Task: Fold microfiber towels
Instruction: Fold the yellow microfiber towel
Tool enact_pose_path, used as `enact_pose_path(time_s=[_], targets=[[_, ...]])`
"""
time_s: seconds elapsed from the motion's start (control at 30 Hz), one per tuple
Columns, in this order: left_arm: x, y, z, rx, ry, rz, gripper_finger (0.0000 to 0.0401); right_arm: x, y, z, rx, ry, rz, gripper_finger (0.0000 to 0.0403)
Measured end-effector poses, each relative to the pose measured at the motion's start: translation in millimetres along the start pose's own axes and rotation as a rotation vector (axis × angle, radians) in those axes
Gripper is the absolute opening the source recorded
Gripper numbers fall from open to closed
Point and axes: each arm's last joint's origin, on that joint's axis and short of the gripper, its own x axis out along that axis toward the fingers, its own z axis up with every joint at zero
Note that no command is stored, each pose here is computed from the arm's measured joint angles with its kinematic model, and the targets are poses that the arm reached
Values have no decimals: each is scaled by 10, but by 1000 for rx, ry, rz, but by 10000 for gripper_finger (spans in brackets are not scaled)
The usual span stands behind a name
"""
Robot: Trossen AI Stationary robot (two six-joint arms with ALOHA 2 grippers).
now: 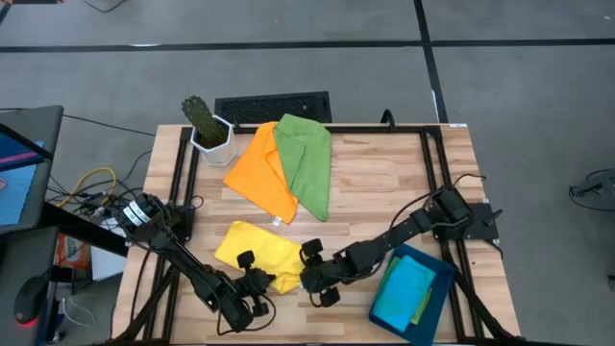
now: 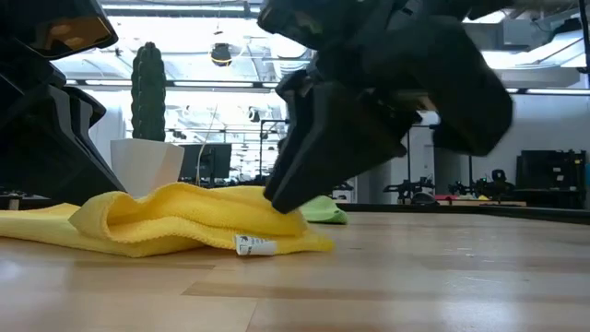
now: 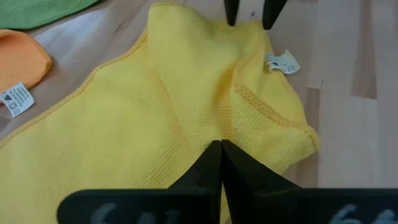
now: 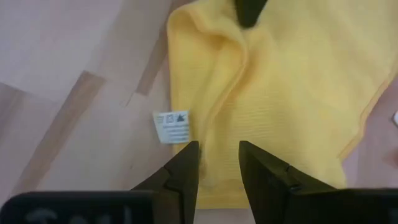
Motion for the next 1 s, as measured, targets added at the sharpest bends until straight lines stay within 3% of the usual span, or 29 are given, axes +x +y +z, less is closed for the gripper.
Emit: enact_pose_path(time_s=[0.4, 0.7, 1.0], targets=[[0, 0, 0, 0, -1, 1, 0, -8, 42, 20, 5, -20, 6, 122], [0, 0, 1, -1, -2, 0, 0, -7, 40, 4, 23, -4, 9, 52], [0, -1, 3, -2, -7, 3, 0, -15, 74, -27, 36, 30, 0, 49]])
